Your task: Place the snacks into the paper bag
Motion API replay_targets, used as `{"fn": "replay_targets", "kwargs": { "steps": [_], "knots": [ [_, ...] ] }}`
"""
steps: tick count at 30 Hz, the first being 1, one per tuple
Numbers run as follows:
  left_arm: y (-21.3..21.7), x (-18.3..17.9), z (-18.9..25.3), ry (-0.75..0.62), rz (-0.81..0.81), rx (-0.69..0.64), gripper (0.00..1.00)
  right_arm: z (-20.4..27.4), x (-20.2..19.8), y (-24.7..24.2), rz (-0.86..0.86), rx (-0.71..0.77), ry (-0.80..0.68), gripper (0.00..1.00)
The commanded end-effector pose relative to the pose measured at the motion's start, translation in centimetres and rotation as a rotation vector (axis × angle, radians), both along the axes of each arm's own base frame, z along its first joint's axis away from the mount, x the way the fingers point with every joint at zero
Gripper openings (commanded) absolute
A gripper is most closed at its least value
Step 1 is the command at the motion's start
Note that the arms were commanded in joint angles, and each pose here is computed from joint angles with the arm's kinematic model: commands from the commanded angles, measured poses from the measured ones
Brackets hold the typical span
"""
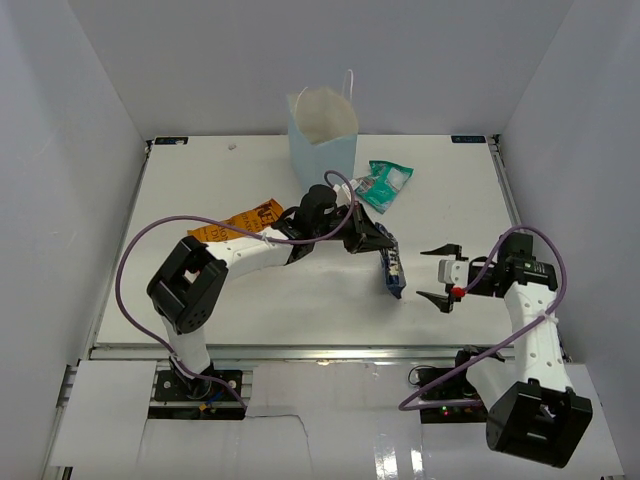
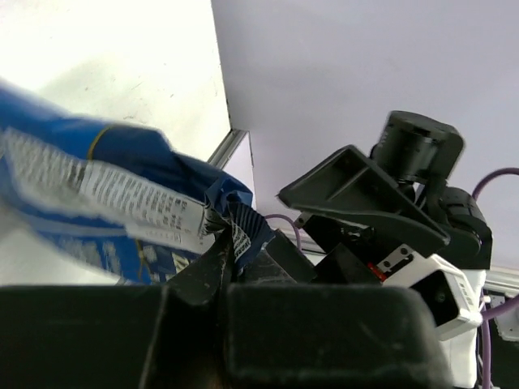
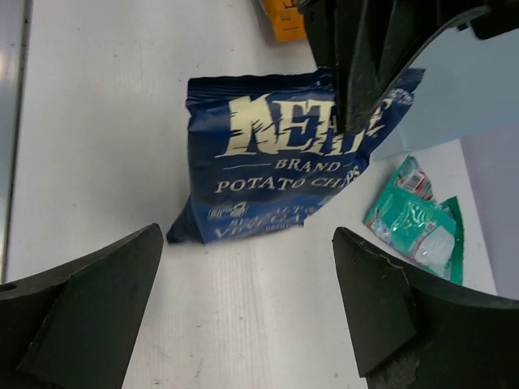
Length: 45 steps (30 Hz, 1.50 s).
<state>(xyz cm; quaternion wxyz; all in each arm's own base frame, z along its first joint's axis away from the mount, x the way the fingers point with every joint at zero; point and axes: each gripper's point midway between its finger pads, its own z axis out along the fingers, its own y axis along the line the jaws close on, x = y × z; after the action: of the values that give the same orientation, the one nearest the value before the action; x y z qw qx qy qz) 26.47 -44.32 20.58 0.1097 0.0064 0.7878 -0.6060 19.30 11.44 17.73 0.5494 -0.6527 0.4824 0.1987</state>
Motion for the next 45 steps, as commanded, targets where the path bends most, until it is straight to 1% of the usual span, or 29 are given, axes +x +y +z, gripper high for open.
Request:
{"fn": "replay_targets", "kwargs": {
  "steps": [1, 2, 3, 5, 7, 8, 9, 10, 11, 12, 13, 14, 17, 18, 19, 22, 23, 25, 27, 28, 29, 30, 31, 33, 34, 37, 39, 40, 45],
  "knots": [
    [0.6, -0.2, 3.2, -0.016, 0.024, -0.054, 0.00, 2.3, 2.4, 0.5, 0.000, 0.034, -0.116, 0.91],
    [0.5, 0.3, 3.3, 0.000, 0.050, -0.056, 0.00, 1.8, 2.9, 0.8, -0.010, -0.006, -0.087, 0.90],
    [0.5, 0.6, 3.3, 0.009, 0.066, -0.056, 0.00, 1.2, 2.9, 1.2, -0.099, 0.026, 0.099, 0.90],
    [0.3, 1.5, 3.7, 0.035, 0.116, -0.065, 0.00, 1.3, 3.5, 2.9, -0.130, 0.008, 0.137, 0.90],
    [0.3, 2.3, 4.2, 0.050, 0.156, -0.075, 0.00, 0.3, 2.1, 4.1, -0.106, 0.032, 0.213, 0.90],
    [0.2, 3.0, 4.8, 0.056, 0.189, -0.086, 0.00, 1.1, 2.3, 5.1, -0.105, 0.048, 0.164, 0.90],
    [0.2, 3.3, 5.1, 0.061, 0.203, -0.094, 0.00, -0.2, 1.8, 5.4, -0.152, 0.073, 0.251, 0.90],
    [0.3, 3.5, 5.3, 0.066, 0.217, -0.098, 0.00, -0.7, 2.7, 5.2, -0.235, 0.060, 0.233, 0.90],
    [0.4, 3.8, 5.7, 0.070, 0.229, -0.105, 0.00, 0.7, 4.5, 5.2, -0.302, 0.112, 0.153, 0.90],
    [0.6, 4.1, 6.1, 0.076, 0.253, -0.114, 0.00, 1.0, 5.0, 4.8, -0.388, 0.162, 0.181, 0.90],
    [0.8, 4.2, 6.3, 0.078, 0.264, -0.118, 0.00, 0.2, 5.5, 4.3, -0.448, 0.170, 0.196, 0.90],
    [0.9, 4.3, 6.3, 0.082, 0.276, -0.120, 0.00, 0.7, 6.5, 3.7, -0.510, 0.195, 0.168, 0.90],
    [1.1, 4.5, 6.8, 0.095, 0.301, -0.132, 0.00, 0.0, 7.4, 3.0, -0.624, 0.249, 0.207, 0.90],
    [1.1, 4.6, 6.8, 0.100, 0.302, -0.133, 0.00, 0.8, 8.0, 3.1, -0.634, 0.287, 0.185, 0.90],
    [1.0, 4.6, 6.9, 0.107, 0.302, -0.139, 0.00, 0.6, 8.2, 3.4, -0.647, 0.319, 0.225, 0.90],
    [1.2, 4.4, 7.1, 0.114, 0.304, -0.143, 0.00, 1.7, 8.4, 4.5, -0.609, 0.386, 0.234, 0.90],
    [1.3, 4.3, 7.3, 0.114, 0.305, -0.145, 0.00, 1.4, 8.6, 4.8, -0.623, 0.406, 0.268, 0.90],
    [1.4, 4.2, 7.2, 0.119, 0.303, -0.144, 0.00, 1.8, 9.3, 4.8, -0.648, 0.429, 0.261, 0.91],
    [1.5, 4.0, 7.0, 0.125, 0.301, -0.141, 0.00, 1.7, 9.6, 5.0, -0.652, 0.426, 0.276, 0.95],
    [1.6, 3.9, 7.0, 0.125, 0.301, -0.141, 0.00, 1.4, 9.6, 5.1, -0.646, 0.416, 0.288, 0.99],
    [1.6, 3.8, 7.0, 0.124, 0.302, -0.142, 0.00, 1.3, 9.7, 5.3, -0.639, 0.405, 0.288, 0.98],
    [1.7, 3.8, 7.0, 0.125, 0.304, -0.143, 0.00, 1.2, 9.6, 5.3, -0.634, 0.398, 0.291, 0.93],
    [1.7, 3.7, 7.1, 0.120, 0.302, -0.147, 0.00, 0.9, 9.6, 5.3, -0.636, 0.389, 0.298, 0.84],
    [1.7, 3.7, 7.4, 0.108, 0.299, -0.149, 0.00, 0.8, 9.8, 5.2, -0.648, 0.383, 0.303, 0.76],
    [1.7, 3.8, 7.4, 0.108, 0.301, -0.149, 0.00, 0.9, 9.8, 5.2, -0.648, 0.382, 0.302, 0.66],
    [1.5, 3.6, 7.4, 0.112, 0.283, -0.155, 0.00, 0.8, 10.1, 5.4, -0.643, 0.373, 0.303, 0.49],
    [1.5, 3.3, 7.4, 0.114, 0.266, -0.158, 0.00, 0.8, 10.5, 5.4, -0.652, 0.366, 0.303, 0.42],
    [1.5, 3.3, 7.5, 0.113, 0.266, -0.161, 0.00, 1.5, 11.0, 5.4, -0.659, 0.373, 0.295, 0.35],
    [1.5, 3.0, 8.0, 0.105, 0.251, -0.171, 0.00, 3.5, 12.5, 5.9, -0.657, 0.388, 0.280, 0.20]
  ]
}}
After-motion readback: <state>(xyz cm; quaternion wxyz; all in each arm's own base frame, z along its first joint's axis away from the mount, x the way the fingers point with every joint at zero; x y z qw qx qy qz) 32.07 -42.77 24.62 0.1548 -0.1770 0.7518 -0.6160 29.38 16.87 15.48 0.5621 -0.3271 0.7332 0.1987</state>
